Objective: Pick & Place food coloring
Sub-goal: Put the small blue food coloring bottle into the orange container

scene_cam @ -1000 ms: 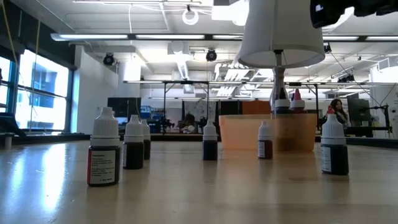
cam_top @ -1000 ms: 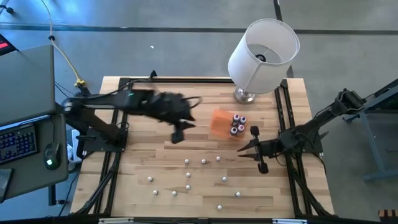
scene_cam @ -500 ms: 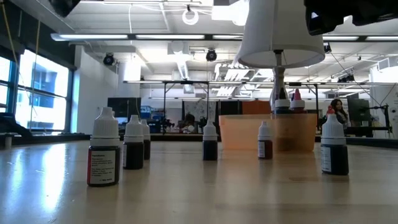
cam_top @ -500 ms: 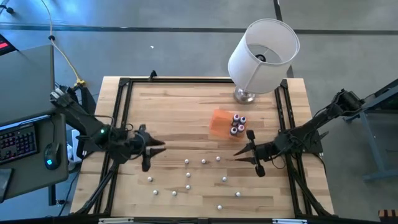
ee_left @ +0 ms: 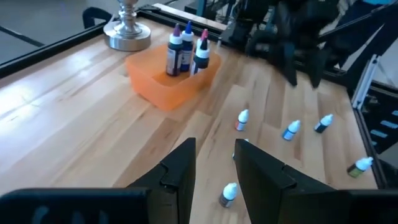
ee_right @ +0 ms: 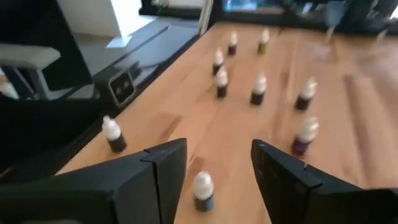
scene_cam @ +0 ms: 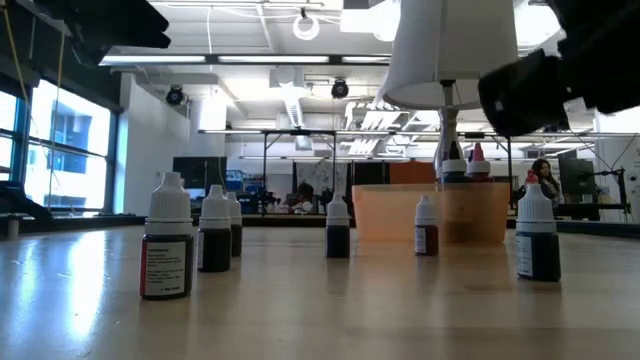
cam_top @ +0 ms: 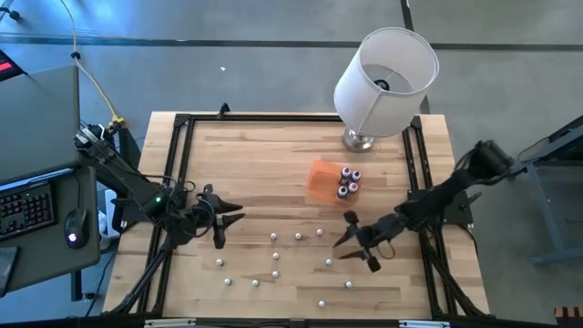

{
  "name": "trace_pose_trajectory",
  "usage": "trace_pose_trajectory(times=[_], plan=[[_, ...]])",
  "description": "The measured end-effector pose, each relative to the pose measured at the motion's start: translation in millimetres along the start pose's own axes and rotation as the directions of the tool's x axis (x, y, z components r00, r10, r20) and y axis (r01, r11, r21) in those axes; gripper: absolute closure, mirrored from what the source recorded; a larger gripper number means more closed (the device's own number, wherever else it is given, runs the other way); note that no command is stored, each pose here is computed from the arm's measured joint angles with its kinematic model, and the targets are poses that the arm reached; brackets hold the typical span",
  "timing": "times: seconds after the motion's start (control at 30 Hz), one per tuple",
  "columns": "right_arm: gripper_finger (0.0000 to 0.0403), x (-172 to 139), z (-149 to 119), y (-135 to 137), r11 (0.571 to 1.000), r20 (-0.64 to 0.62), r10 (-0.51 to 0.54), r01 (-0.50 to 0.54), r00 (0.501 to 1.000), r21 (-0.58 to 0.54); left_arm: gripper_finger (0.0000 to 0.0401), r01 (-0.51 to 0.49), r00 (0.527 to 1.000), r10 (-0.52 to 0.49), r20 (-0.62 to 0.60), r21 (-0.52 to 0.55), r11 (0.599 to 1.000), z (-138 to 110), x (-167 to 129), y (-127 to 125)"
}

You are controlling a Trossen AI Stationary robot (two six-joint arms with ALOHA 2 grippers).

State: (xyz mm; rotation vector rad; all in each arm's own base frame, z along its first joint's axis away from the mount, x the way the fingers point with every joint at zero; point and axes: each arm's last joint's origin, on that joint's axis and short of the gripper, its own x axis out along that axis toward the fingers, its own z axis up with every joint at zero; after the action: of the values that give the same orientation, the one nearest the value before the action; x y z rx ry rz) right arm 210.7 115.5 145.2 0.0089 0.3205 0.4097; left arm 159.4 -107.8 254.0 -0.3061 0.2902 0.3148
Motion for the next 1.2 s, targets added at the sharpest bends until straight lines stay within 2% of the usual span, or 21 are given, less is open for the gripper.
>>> trace_pose_trajectory(times=[0.33, 0.6, 0.73, 0.87, 0.97, 1.07, 1.2], plan=[[0.0236, 43, -24, 4, 0.997, -0.087, 0.076, -0.076, 0.993, 0.003, 0.0290, 0.009, 1.000, -0.009, 0.004, -0.004, 1.000, 1, 0, -1], [0.0244, 63, -40, 3, 0.997, -0.160, 0.069, -0.065, 0.985, 0.029, 0.0290, 0.031, 0.999, -0.031, -0.009, -0.025, 0.999, 1, 0, -2], [0.0268, 65, -44, 3, 0.997, -0.180, 0.060, -0.051, 0.982, 0.052, 0.0290, 0.038, 0.999, -0.039, -0.016, -0.033, 0.999, 1, 0, -2], [0.0314, 65, -46, 2, 0.996, -0.205, 0.055, -0.039, 0.977, 0.078, 0.0290, 0.039, 0.999, -0.040, -0.017, -0.033, 0.999, 1, 0, -2], [0.0345, 65, -46, 2, 0.997, -0.201, 0.051, -0.037, 0.978, 0.074, 0.0290, 0.040, 0.999, -0.040, -0.018, -0.032, 0.999, 0, 0, -2], [0.0345, 65, -41, 0, 0.996, -0.165, 0.049, -0.036, 0.985, 0.082, 0.0290, 0.040, 0.999, -0.041, -0.018, -0.032, 0.999, 0, 0, -2], [0.0345, 61, -13, -5, 0.998, -0.055, 0.034, -0.031, 0.998, 0.051, 0.0290, 0.040, 0.999, -0.041, -0.018, -0.032, 0.999, 0, 0, -2]])
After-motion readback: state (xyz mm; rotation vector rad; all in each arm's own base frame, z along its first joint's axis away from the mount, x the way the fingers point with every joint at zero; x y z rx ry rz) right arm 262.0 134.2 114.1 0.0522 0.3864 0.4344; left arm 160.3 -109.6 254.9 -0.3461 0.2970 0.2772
